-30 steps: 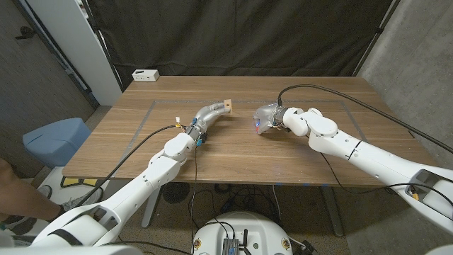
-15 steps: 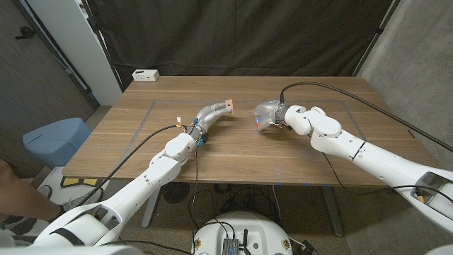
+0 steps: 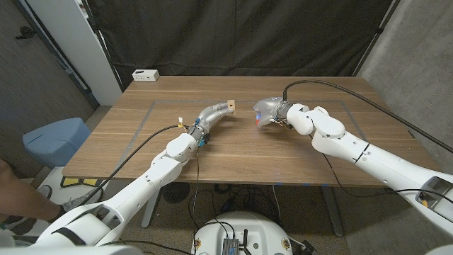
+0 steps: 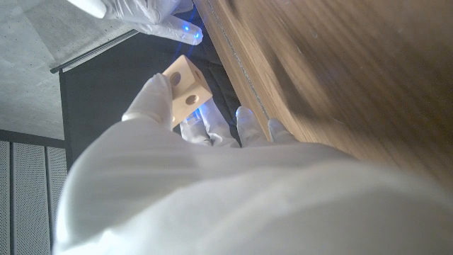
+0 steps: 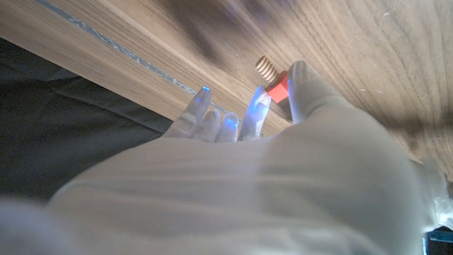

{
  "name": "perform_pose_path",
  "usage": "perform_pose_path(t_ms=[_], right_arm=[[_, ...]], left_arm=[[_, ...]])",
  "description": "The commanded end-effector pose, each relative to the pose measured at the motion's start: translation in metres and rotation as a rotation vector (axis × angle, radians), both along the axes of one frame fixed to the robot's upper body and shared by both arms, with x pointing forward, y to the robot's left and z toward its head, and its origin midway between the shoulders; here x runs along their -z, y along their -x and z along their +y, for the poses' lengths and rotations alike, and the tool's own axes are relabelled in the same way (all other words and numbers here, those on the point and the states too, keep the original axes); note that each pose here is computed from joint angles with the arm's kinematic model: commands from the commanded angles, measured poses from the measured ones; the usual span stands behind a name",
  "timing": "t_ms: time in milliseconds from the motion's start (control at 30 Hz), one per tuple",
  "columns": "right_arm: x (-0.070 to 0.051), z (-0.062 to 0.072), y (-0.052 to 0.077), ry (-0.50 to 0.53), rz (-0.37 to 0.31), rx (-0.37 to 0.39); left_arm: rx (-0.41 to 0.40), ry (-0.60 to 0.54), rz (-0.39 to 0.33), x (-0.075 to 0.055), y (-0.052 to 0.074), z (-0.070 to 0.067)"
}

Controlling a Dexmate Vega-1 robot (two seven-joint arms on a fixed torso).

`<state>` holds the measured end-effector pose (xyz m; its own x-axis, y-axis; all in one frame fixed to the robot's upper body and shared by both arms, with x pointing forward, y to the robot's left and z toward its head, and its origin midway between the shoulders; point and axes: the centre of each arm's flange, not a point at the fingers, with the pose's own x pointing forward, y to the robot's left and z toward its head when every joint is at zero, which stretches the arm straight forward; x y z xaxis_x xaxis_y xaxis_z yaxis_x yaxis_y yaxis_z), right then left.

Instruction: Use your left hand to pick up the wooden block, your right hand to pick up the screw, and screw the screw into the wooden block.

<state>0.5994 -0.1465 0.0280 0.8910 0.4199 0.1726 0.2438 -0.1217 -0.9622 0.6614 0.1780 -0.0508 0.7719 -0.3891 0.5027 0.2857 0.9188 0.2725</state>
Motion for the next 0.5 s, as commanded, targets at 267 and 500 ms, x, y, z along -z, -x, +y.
perform_pose_path(t_ms=[267,500], right_arm=[[-0.016,-0.008,0.015,-0.128,-0.037,0.006],[-0.022,-0.014,0.019,-0.205,-0.038,0.006]], left_arm=[[0.038,-0.006,-0.005,0.000,-0.002,-0.010],[0.041,-0.007,-0.009,-0.001,-0.003,-0.013]])
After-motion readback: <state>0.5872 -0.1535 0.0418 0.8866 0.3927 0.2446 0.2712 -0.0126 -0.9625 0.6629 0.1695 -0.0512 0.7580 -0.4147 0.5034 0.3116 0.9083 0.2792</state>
